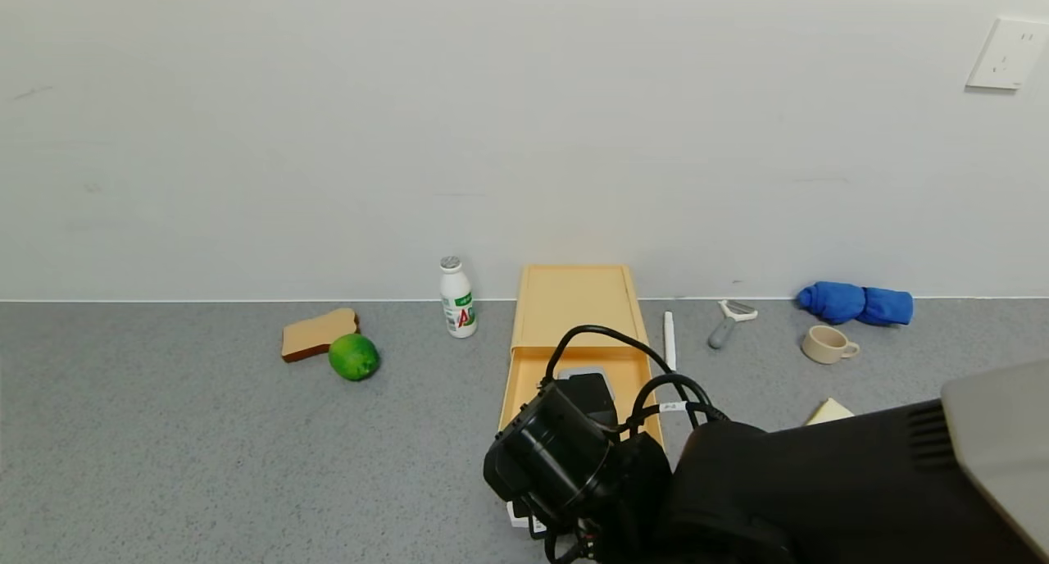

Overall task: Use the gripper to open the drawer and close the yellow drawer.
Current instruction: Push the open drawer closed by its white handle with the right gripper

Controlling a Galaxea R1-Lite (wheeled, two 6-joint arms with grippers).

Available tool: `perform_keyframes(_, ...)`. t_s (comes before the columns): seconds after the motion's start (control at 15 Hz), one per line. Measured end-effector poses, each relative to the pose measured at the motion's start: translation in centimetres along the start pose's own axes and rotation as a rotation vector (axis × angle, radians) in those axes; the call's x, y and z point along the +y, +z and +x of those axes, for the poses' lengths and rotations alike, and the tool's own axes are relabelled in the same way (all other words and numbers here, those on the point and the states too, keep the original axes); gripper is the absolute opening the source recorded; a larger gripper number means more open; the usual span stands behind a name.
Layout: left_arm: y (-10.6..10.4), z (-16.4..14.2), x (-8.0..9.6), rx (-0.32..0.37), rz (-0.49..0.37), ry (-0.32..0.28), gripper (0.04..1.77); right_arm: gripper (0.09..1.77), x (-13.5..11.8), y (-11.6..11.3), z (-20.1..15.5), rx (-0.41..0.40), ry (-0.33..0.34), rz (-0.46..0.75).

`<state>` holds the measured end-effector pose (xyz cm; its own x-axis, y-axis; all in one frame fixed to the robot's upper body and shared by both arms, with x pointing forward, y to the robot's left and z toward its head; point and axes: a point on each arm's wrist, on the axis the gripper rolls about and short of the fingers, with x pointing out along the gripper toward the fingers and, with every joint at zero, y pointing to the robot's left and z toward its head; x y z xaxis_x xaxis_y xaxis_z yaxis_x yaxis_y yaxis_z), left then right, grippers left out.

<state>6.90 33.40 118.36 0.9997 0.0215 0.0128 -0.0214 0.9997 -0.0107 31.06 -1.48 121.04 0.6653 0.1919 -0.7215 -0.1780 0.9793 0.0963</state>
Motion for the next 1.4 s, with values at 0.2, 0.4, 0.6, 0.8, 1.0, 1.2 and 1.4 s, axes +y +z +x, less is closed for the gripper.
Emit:
perform_keyframes(0.2,0.0,0.0,0.0,0.000,0.000,0.000,1.72,1.71,0.5,-0.7,0.6,0.012,-0.005,0.011)
perform_keyframes(0.4,0.0,0.0,0.0,0.000,0.000,0.000,1.72,1.71,0.9,-1.0,1.0,0.021,-0.028,0.055)
perform_keyframes(0.6,0.0,0.0,0.0,0.000,0.000,0.000,1.72,1.71,1.1,-1.0,1.3,0.033,-0.044,0.085)
perform_keyframes(0.8,0.0,0.0,0.0,0.000,0.000,0.000,1.72,1.71,1.2,-1.1,1.7,0.035,-0.047,0.093)
perform_keyframes(1.0,0.0,0.0,0.0,0.000,0.000,0.000,1.72,1.71,1.1,-1.0,2.4,0.021,-0.075,0.103)
perform_keyframes(1.2,0.0,0.0,0.0,0.000,0.000,0.000,1.72,1.71,1.1,-1.1,2.9,0.021,-0.083,0.114)
perform_keyframes(1.4,0.0,0.0,0.0,0.000,0.000,0.000,1.72,1.71,1.0,-1.0,3.2,0.019,-0.092,0.115)
